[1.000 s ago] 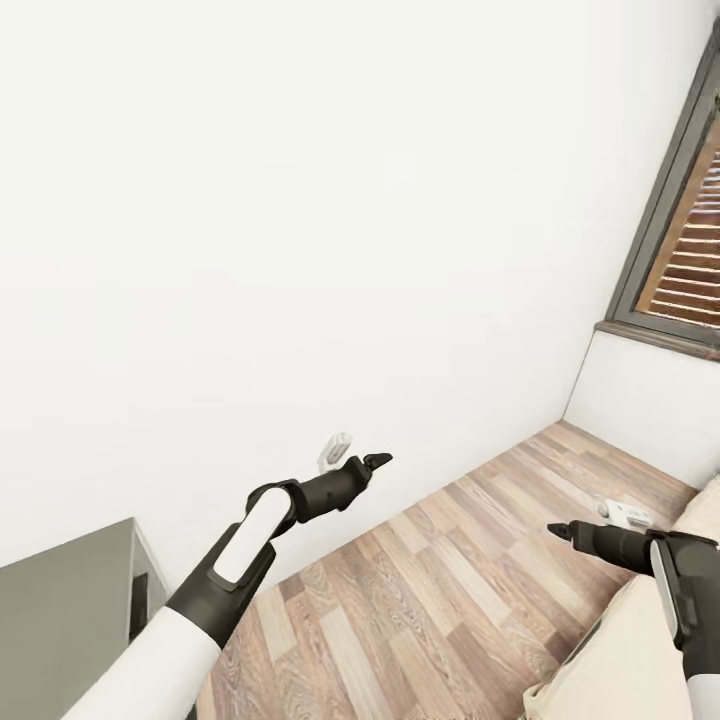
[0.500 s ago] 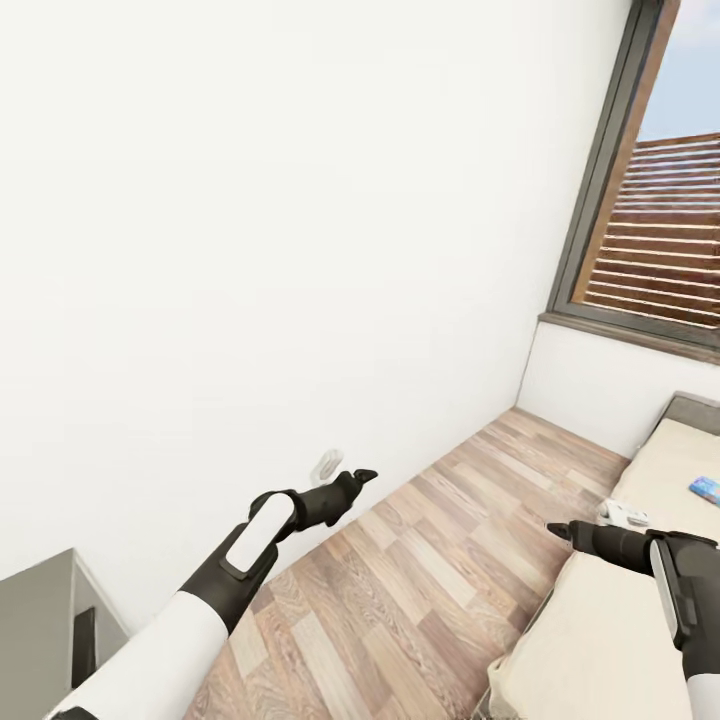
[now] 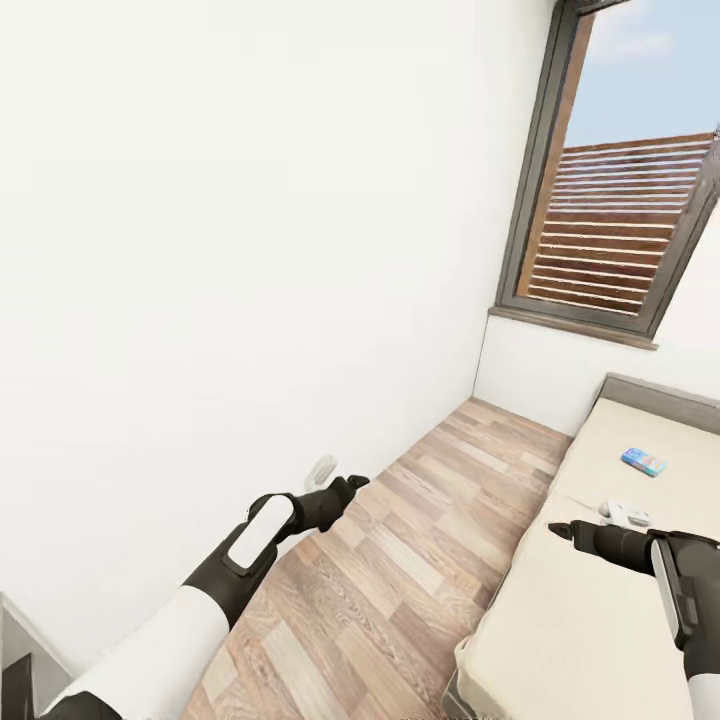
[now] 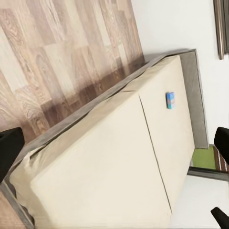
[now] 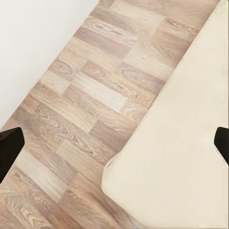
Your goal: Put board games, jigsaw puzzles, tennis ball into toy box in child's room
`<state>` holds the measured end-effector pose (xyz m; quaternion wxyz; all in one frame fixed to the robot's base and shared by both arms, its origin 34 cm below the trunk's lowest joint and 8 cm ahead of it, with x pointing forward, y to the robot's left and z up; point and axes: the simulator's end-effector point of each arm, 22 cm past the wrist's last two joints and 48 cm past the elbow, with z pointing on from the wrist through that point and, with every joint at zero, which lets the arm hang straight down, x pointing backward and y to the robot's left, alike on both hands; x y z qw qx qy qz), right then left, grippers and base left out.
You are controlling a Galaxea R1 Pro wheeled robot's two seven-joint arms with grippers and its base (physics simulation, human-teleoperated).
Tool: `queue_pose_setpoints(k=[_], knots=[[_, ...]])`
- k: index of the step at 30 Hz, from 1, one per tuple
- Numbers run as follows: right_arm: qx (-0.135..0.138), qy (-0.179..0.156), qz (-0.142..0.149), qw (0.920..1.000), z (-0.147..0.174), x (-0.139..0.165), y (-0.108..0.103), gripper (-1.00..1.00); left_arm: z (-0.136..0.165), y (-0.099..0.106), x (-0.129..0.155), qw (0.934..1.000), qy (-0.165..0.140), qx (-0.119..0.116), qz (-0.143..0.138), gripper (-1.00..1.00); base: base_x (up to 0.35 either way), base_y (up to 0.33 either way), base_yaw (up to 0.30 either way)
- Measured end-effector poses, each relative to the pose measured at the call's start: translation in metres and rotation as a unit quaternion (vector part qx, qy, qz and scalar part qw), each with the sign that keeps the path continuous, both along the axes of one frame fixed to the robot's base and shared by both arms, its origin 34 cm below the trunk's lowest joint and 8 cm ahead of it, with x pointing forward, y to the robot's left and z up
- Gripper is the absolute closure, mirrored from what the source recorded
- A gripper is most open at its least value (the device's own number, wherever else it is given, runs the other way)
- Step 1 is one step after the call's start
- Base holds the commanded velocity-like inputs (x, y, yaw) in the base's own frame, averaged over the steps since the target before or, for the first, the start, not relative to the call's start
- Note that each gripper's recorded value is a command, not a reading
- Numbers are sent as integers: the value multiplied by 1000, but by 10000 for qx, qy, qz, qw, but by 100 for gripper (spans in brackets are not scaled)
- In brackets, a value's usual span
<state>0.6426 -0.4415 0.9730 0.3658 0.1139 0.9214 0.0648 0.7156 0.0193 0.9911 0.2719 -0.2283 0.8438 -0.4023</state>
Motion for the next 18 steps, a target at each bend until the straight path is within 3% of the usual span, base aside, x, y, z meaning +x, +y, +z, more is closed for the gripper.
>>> queue_pose_setpoints(k=[18], knots=[[-14, -47, -1, 10000, 4, 1, -1, -100, -13, 9, -2, 9995, 210, 195, 99, -100, 0, 0, -287]])
